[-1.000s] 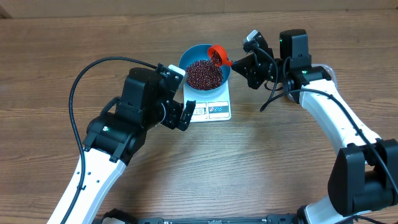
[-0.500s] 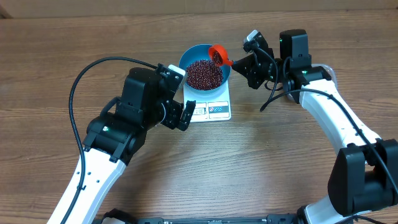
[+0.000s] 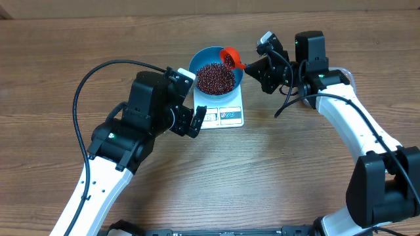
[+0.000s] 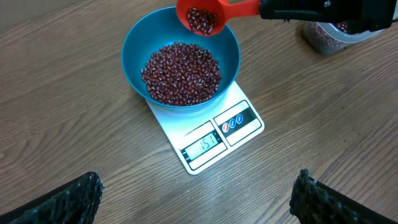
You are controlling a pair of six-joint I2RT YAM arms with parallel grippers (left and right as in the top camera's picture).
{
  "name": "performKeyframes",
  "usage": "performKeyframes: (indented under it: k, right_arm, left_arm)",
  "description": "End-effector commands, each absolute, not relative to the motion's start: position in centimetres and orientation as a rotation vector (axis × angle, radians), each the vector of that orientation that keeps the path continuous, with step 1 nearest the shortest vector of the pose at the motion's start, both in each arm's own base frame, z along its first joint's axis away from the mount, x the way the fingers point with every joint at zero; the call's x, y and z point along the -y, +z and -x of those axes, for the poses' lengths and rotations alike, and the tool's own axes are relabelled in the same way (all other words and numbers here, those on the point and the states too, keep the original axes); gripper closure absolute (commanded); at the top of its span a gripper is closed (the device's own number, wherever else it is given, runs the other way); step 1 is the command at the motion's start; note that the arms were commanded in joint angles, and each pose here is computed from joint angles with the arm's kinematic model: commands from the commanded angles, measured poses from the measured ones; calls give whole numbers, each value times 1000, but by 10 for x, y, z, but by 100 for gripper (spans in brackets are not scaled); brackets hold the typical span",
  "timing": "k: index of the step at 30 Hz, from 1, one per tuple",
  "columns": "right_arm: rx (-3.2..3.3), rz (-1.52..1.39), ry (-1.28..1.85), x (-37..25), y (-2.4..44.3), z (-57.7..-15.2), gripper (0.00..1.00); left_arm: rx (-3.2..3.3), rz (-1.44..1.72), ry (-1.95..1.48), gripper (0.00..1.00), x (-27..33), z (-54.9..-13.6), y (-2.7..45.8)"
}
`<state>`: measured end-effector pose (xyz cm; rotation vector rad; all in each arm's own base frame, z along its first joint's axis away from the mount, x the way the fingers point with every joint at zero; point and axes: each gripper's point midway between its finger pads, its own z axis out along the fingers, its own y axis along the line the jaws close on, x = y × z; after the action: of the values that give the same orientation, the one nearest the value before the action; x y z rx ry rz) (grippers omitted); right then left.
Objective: Scoop item into bowl and weigh 150g on scale
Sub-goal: 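Hold the red cup tilted over the bowl, trickling beans in slowly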
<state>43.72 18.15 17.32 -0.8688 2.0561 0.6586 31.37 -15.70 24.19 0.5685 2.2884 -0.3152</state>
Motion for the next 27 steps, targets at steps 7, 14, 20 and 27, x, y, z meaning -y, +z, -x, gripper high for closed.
performKeyframes:
  k: [7, 14, 20, 27]
  right_arm:
    - [-2068, 806, 696, -186, 181, -443, 96]
    - [-2150, 566, 1025, -199, 195, -430, 96]
    - [-2120, 520, 1182, -203, 210, -425, 96]
    - [-2133, 468, 1203, -199, 211, -428, 96]
  left_arm:
    - [-2290, -593, -319, 0, 158, -314, 239]
    - [-2290, -593, -319, 0, 158, -314, 239]
    - [-2290, -593, -319, 0, 158, -314, 239]
    - [-2290, -593, -319, 0, 158, -314, 239]
